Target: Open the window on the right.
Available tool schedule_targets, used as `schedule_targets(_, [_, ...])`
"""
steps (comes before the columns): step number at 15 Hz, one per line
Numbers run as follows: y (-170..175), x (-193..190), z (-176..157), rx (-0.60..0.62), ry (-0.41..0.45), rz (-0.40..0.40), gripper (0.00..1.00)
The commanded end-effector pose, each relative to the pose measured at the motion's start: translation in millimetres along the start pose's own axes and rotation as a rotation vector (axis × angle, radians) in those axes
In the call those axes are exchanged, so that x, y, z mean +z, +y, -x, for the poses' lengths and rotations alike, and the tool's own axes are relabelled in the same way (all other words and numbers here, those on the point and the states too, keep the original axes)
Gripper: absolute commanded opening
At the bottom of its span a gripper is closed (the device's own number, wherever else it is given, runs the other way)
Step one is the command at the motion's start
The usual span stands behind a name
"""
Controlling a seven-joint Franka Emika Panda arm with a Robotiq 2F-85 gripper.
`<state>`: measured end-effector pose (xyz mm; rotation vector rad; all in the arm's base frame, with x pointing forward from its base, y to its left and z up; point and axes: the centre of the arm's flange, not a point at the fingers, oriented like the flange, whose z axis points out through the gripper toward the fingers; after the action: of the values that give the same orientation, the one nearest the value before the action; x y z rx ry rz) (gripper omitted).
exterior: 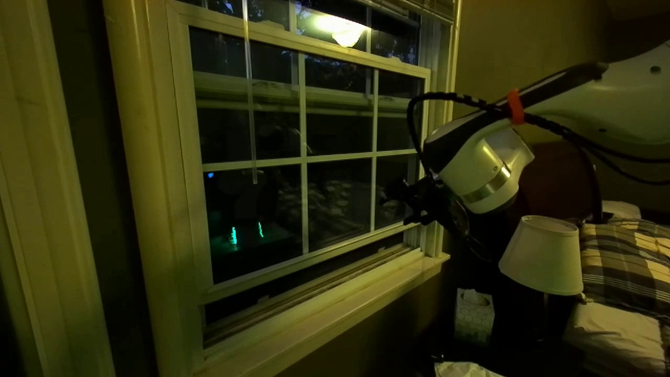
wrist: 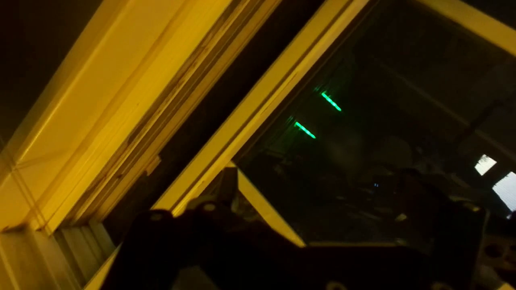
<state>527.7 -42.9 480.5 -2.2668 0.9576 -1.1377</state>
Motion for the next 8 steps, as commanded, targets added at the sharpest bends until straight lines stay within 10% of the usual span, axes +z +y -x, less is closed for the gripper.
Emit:
schedule_targets(1, [0,20,20,-0.119,0.116,0.124,1.00])
schedule_targets(8, [28,39,33,-0.209,0.173,0.147,1.00])
